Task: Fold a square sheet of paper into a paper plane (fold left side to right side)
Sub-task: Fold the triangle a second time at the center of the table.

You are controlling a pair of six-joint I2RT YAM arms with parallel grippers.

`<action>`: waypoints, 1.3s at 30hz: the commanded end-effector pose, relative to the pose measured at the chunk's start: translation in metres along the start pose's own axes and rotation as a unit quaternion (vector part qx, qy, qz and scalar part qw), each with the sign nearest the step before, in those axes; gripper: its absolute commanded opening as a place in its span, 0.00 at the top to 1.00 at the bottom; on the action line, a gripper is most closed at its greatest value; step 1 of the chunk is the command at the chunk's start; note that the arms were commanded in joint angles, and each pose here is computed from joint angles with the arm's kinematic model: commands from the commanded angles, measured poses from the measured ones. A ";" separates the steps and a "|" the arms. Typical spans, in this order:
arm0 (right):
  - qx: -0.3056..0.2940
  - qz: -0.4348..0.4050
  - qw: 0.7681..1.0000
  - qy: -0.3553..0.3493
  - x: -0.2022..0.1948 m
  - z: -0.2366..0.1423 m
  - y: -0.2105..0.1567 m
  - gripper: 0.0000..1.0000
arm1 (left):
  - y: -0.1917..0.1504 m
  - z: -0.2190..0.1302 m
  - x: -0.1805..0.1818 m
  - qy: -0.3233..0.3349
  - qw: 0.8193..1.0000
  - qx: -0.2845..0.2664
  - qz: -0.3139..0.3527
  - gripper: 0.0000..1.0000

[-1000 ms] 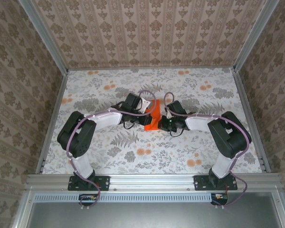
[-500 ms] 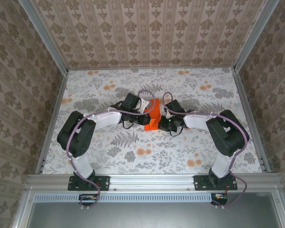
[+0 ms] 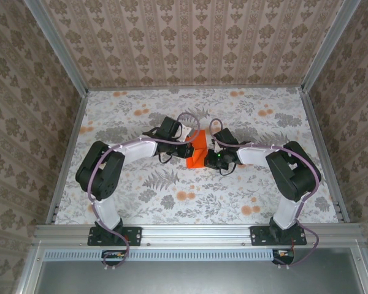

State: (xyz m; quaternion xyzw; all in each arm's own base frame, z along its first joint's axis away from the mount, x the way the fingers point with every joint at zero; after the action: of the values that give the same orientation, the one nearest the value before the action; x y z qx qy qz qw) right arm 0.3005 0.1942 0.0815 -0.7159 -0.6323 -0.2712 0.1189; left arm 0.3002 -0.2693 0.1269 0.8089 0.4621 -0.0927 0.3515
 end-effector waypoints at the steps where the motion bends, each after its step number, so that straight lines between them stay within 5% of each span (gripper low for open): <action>1: 0.035 0.010 0.998 -0.052 -0.019 0.010 -0.014 1.00 | 0.006 0.003 0.007 0.012 1.000 0.005 -0.011 1.00; 39: 0.046 0.007 0.996 -0.073 -0.028 0.008 -0.022 1.00 | 0.011 0.022 0.042 0.075 0.996 0.038 -0.021 1.00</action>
State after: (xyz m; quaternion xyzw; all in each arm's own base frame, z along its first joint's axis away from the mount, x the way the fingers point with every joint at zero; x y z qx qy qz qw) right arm 0.3003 0.1939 0.0811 -0.7118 -0.6376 -0.2705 0.1170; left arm 0.3295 -0.2607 0.1000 0.8105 0.5020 -0.0662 0.2945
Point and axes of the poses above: each hand's point on the last joint's axis, 136 mm out from that joint toward the fingers, its own z axis out along the fingers, its own x axis along the line the jaws close on, y = z × x, the point moved 8 cm from there along -z, back along the fingers, and after that the axes turned 1 degree about -z, right-handed, at the moved point
